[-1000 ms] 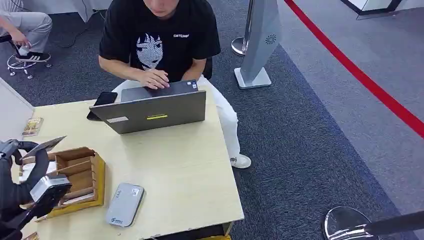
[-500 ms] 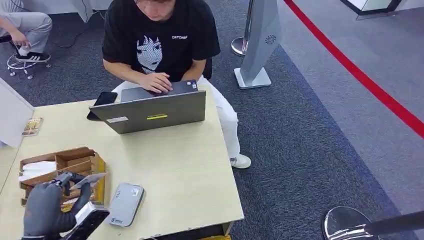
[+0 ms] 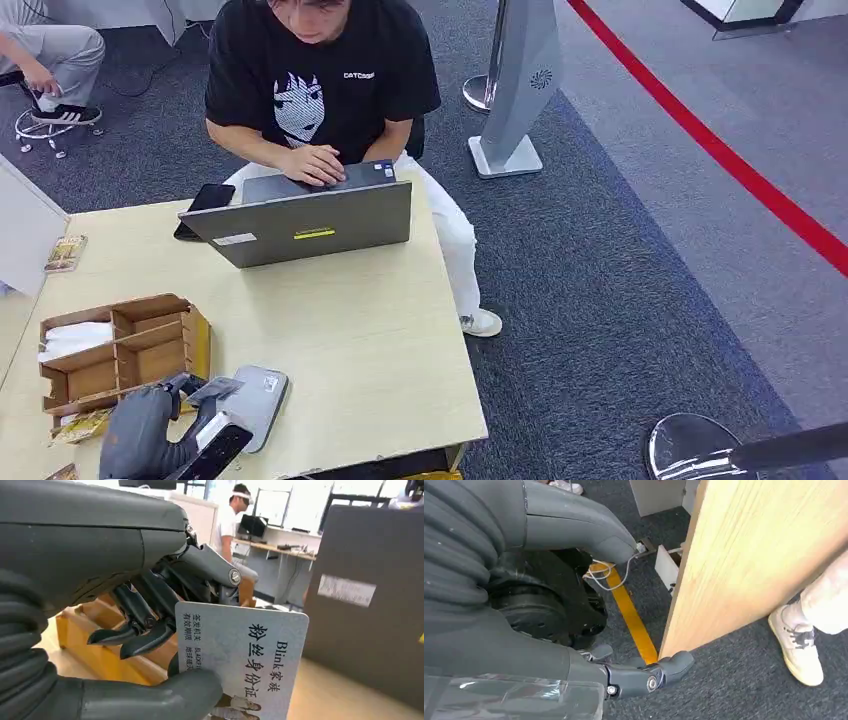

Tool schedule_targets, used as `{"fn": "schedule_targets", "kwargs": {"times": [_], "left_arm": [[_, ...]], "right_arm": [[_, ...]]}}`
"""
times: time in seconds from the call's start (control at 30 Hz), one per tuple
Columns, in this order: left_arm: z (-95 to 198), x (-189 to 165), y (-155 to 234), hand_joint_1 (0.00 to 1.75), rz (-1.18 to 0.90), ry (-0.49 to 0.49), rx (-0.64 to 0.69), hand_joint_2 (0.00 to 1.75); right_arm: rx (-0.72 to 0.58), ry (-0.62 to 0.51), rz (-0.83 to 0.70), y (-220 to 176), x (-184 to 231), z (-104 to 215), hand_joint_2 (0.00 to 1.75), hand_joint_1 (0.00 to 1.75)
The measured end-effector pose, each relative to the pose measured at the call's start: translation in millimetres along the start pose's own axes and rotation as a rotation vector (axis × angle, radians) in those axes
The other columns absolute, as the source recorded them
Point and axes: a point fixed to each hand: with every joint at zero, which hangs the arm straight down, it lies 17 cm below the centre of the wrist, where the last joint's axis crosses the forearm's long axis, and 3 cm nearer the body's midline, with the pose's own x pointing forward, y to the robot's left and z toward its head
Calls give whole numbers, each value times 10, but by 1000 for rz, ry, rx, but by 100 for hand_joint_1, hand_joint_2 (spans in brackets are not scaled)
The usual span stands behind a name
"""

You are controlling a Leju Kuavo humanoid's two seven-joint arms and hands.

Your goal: Pass the card to the sensor for recognition and then transmit it.

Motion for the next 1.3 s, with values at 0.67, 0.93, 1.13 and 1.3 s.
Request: {"fn": "schedule_targets", "kwargs": {"times": [0.67, 0.93, 1.13, 1.3], "left_arm": [[82, -211, -508, 175, -11, 62, -136, 175], [10, -112, -354, 175, -34, -6, -66, 175], [-275, 330, 721, 175, -50, -157, 208, 175], [-435, 403, 1445, 175, -107, -174, 356, 175]], "right_arm": [[39, 9, 5, 93, -26, -61, 175, 0], [40, 5, -4, 94, -39, -63, 175, 0], [19, 12, -19, 30, -87, -16, 175, 0], [27, 23, -1, 41, -121, -4, 175, 0]]}}
